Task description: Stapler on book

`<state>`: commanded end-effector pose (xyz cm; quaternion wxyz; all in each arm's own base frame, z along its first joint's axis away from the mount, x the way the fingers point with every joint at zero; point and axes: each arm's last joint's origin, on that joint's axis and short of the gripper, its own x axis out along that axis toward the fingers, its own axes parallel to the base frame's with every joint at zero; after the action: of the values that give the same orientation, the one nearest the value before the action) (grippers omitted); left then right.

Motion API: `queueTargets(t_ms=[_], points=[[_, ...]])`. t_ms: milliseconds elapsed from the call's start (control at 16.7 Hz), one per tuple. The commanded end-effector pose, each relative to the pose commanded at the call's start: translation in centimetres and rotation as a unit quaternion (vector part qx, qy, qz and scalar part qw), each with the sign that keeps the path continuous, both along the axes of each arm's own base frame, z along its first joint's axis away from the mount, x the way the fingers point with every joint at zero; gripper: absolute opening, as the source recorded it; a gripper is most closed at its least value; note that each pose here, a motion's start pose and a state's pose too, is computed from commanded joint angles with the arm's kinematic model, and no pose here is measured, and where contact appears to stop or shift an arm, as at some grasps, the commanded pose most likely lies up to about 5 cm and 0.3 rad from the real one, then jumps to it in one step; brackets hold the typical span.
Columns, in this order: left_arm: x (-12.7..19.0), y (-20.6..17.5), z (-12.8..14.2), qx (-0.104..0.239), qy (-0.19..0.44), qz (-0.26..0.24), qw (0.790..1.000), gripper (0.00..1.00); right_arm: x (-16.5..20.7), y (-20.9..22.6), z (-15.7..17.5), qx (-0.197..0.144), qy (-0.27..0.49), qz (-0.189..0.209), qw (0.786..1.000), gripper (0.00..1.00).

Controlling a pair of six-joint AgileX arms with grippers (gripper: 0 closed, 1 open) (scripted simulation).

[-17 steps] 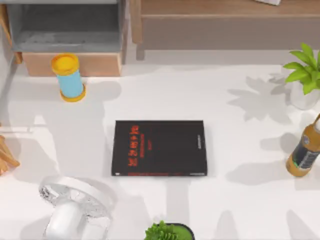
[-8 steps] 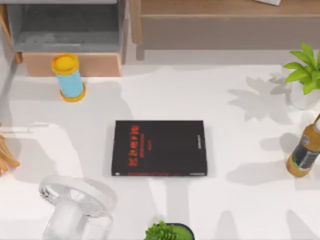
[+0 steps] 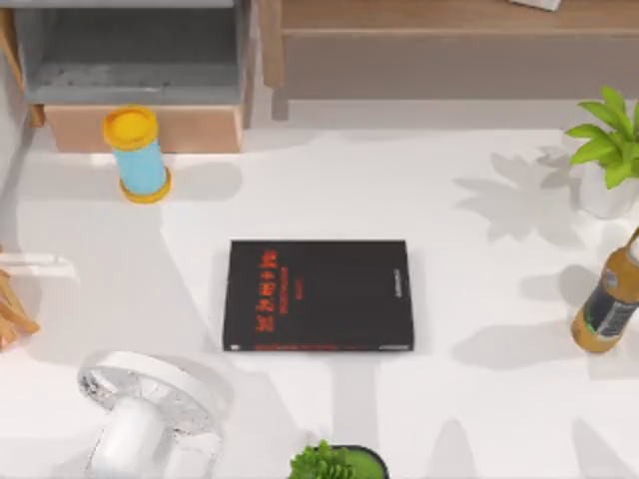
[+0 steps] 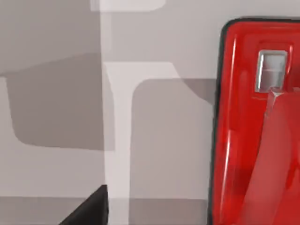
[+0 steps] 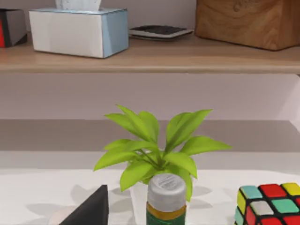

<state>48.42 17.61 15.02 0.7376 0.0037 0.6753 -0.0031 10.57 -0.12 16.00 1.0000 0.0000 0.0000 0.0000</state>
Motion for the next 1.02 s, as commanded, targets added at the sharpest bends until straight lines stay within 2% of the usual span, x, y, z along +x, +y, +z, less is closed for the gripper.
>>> queueTargets(t_ms=[180, 420, 1020], points=[[0.70, -0.32, -1.48, 0.001, -0.006, -0.005, 1.000, 1.00, 0.00, 0.00, 0.00, 0.000, 0.000, 0.000, 1.000, 1.00], [0.70, -0.32, -1.48, 0.001, -0.006, -0.005, 1.000, 1.00, 0.00, 0.00, 0.00, 0.000, 0.000, 0.000, 1.000, 1.00], [0.70, -0.32, -1.48, 0.001, -0.006, -0.005, 1.000, 0.25, 0.00, 0.00, 0.00, 0.000, 0.000, 0.000, 1.000, 1.00]])
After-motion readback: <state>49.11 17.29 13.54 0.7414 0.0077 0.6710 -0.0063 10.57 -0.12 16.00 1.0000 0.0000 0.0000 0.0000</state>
